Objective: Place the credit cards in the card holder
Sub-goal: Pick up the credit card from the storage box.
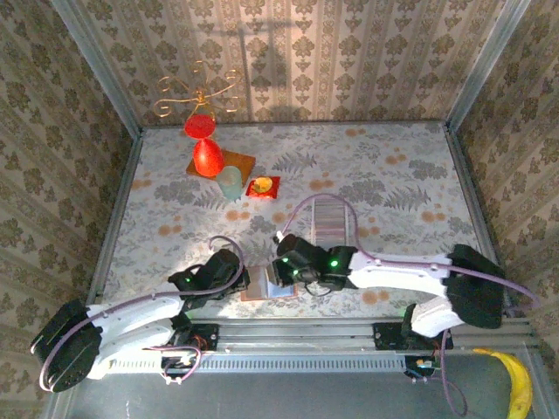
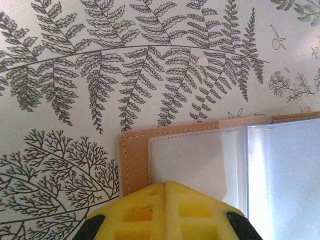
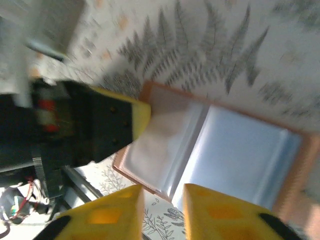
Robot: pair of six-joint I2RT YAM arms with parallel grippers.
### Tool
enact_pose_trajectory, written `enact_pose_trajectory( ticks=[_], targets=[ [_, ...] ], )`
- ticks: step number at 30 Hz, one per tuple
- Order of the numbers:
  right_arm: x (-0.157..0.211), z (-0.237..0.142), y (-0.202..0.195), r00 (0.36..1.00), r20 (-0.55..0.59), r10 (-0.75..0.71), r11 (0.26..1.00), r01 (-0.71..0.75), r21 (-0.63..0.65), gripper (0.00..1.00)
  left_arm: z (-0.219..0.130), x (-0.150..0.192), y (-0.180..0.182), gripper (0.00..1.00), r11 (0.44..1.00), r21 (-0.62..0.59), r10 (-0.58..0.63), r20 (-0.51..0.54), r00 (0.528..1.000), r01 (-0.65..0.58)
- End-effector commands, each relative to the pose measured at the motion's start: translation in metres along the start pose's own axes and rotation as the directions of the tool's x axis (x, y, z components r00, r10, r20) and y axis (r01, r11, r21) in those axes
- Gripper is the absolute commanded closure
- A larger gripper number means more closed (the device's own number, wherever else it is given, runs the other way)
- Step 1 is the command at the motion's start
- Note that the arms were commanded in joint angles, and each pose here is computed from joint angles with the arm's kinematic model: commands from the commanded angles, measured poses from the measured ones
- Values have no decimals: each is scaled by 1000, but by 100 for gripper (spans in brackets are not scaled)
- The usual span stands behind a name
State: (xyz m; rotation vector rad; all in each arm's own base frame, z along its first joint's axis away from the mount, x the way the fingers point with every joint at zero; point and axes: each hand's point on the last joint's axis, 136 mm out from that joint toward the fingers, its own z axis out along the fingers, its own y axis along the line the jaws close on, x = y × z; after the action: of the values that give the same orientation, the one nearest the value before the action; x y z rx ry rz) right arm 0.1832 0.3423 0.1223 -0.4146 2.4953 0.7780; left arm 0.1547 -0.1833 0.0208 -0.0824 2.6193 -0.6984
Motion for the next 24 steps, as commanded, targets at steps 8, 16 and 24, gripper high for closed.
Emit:
enact_pose_trajectory(
  ticks=[8,16,24],
  targets=[
    [-72,-145,-26,729,306,-612,790,545,280,25,-2,8,9,100,999,-18,34,-14,999,-35],
    [-28,-164,-36,206,169,-964,252,912,325,22,-5,6,6,100,999,-1,47,-4,999,-47],
    [-3,-131,-124,19,-308,-951,-49,976,211,16,-7,5,1,100,998,16,57,-2,998,-57]
  ],
)
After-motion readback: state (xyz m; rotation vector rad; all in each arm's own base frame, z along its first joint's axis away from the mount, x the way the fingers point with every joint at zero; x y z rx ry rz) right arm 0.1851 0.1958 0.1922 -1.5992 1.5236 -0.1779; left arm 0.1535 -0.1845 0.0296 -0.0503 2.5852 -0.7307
